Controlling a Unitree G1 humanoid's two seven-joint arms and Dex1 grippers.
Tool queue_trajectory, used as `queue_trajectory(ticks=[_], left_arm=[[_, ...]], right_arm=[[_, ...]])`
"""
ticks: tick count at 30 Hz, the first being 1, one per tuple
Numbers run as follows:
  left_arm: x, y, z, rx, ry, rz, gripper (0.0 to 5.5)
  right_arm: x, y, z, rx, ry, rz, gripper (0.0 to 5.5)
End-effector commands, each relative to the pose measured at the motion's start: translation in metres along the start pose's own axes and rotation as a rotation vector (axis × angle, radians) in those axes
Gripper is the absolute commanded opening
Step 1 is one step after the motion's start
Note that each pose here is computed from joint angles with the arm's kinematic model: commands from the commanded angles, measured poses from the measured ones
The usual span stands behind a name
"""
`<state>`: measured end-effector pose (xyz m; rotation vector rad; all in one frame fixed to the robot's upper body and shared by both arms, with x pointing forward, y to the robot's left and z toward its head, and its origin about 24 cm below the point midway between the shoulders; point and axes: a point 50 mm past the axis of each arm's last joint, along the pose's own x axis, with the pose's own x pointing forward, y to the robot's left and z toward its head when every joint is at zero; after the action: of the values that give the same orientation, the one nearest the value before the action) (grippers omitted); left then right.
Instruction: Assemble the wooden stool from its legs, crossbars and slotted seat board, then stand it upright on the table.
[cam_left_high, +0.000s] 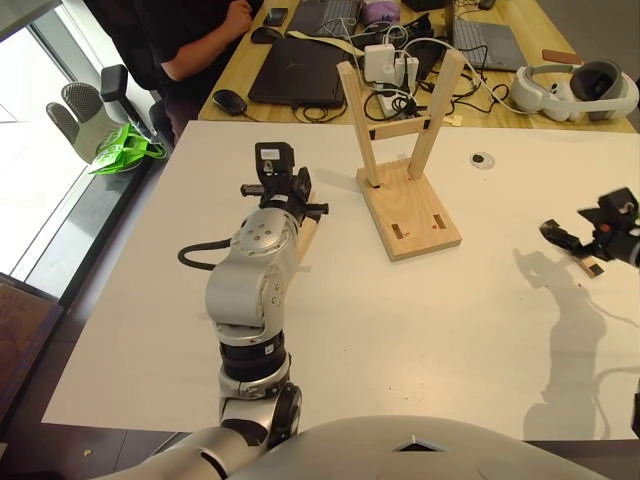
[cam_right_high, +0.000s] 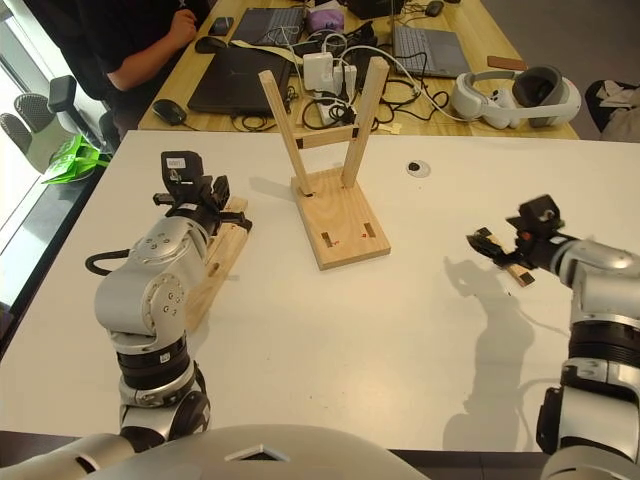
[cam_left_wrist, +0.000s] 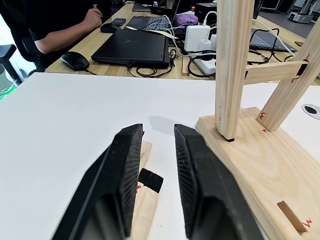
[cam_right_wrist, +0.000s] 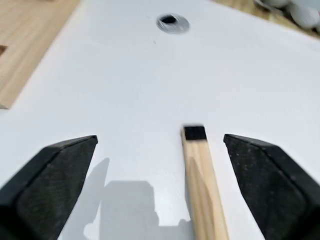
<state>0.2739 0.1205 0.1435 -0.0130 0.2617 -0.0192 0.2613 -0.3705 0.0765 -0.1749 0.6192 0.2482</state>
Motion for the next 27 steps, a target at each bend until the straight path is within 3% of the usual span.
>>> queue_trajectory(ticks=[1, 8, 14, 20, 27], left_arm=[[0.002, -0.004, 0.001, 0.016, 0.005, -0.02, 1.16], [0.002, -0.003, 0.001, 0.027, 0.01, -0.024, 1.16], [0.004, -0.003, 0.003, 0.027, 0.007, -0.024, 1.16], [0.005, 0.003, 0.004, 0.031, 0.002, -0.004, 1.16], [0.005, 0.005, 0.005, 0.032, 0.001, -0.001, 1.16]], right_arm=[[-0.009, -0.024, -0.042, 0.136, 0.098, -0.169, 4.69], [0.004, -0.019, -0.049, 0.194, 0.153, -0.114, 4.69], [0.014, 0.0, -0.041, 0.2, 0.219, 0.148, 4.69], [0.022, 0.011, -0.026, 0.206, 0.24, 0.283, 3.63], [0.041, 0.04, 0.014, 0.11, 0.119, 0.447, 2.48]])
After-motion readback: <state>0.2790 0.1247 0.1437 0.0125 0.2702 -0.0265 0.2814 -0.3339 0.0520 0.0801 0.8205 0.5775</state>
